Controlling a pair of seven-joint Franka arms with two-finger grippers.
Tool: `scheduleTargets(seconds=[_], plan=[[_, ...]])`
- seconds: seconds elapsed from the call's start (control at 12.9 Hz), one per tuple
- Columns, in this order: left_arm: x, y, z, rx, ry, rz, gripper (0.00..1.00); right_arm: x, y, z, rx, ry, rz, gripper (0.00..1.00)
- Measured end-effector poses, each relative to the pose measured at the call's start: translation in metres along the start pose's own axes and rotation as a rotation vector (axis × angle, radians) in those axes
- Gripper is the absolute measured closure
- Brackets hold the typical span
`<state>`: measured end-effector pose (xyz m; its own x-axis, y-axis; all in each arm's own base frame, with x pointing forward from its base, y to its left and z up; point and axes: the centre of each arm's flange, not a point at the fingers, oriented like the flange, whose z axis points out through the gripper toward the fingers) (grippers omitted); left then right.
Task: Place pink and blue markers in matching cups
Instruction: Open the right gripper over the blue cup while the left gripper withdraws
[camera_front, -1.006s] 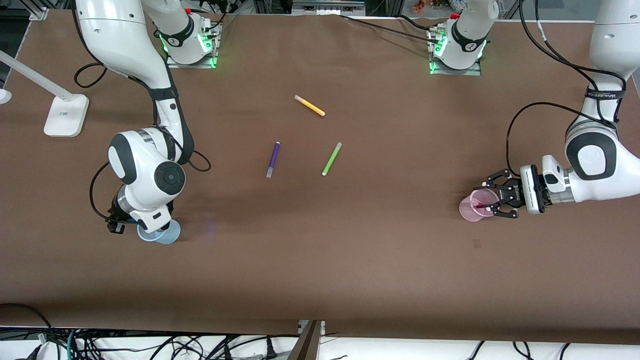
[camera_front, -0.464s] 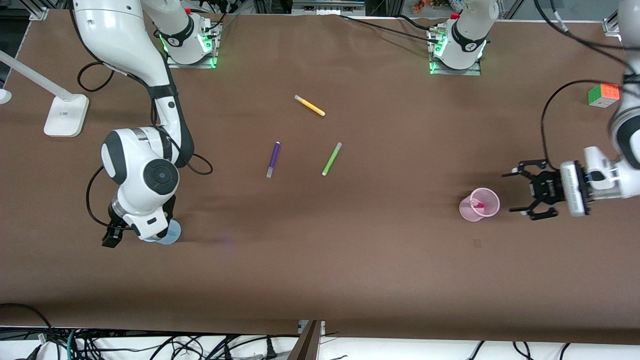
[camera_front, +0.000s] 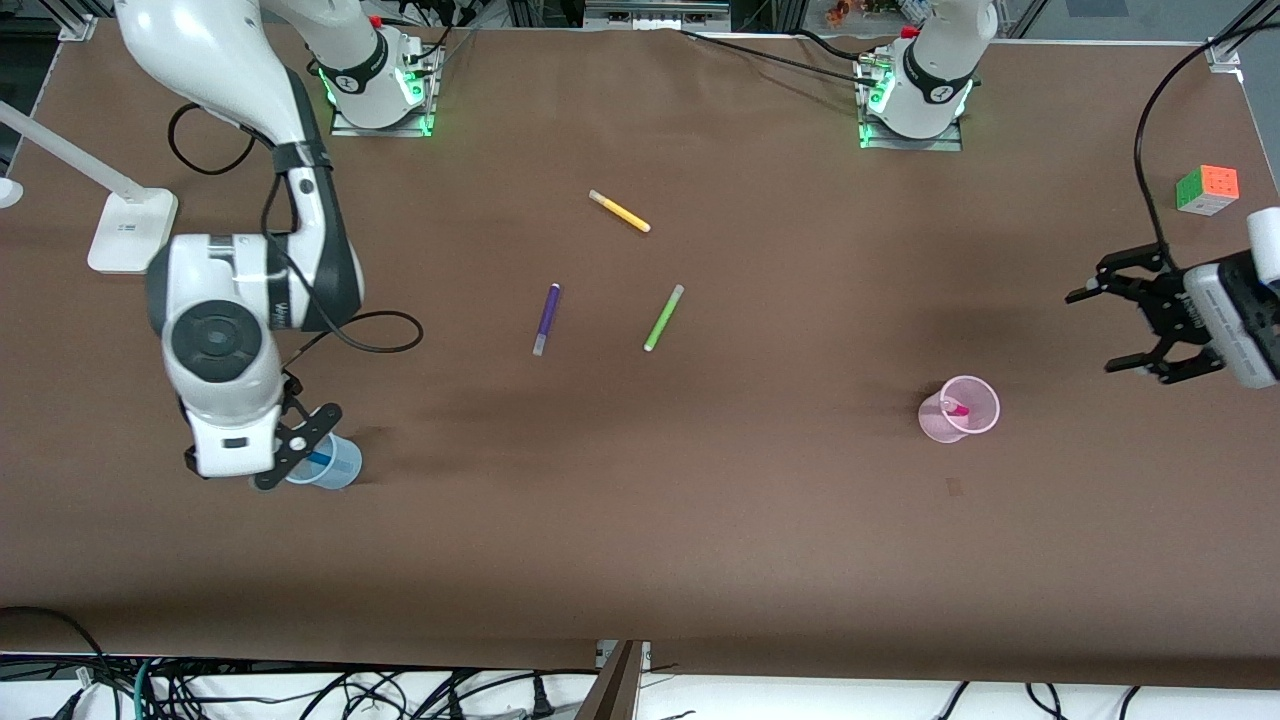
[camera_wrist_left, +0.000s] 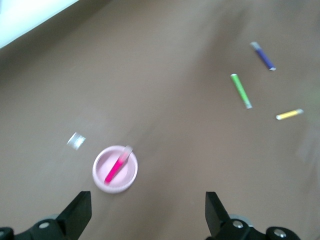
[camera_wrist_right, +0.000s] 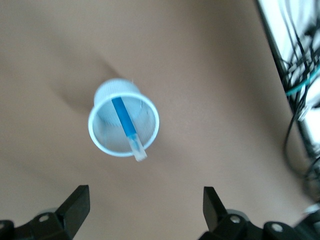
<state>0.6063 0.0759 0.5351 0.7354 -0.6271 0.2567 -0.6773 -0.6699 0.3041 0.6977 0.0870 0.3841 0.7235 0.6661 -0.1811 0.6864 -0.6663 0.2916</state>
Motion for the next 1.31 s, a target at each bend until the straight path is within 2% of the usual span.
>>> scheduleTargets(seconds=[0.08,0.31,0.54,0.77,0.93,1.16,1.31], plan=[[0.007,0.008,-0.017,0.018,-0.012,-0.109,0.00,-0.009,0.006,-0.010,0.052,0.023,0.114,0.00],[0.015,0.023,-0.051,0.046,-0.022,-0.410,0.00,-0.035,0.016,-0.044,0.182,0.016,0.392,0.00],[0.029,0.049,-0.051,0.141,-0.159,-0.534,0.00,-0.061,0.031,-0.081,0.305,-0.024,0.610,0.00],[0.061,0.093,-0.034,0.188,-0.252,-0.605,0.00,-0.087,0.046,-0.103,0.362,-0.058,0.670,0.00],[0.062,0.101,-0.029,0.182,-0.291,-0.649,0.00,-0.093,0.044,-0.116,0.378,-0.074,0.674,0.00],[0.057,0.101,-0.027,0.172,-0.321,-0.667,0.00,-0.100,0.038,-0.121,0.410,-0.131,0.667,0.00],[0.055,0.102,-0.026,0.178,-0.342,-0.674,0.00,-0.102,0.036,-0.134,0.421,-0.111,0.655,0.00]])
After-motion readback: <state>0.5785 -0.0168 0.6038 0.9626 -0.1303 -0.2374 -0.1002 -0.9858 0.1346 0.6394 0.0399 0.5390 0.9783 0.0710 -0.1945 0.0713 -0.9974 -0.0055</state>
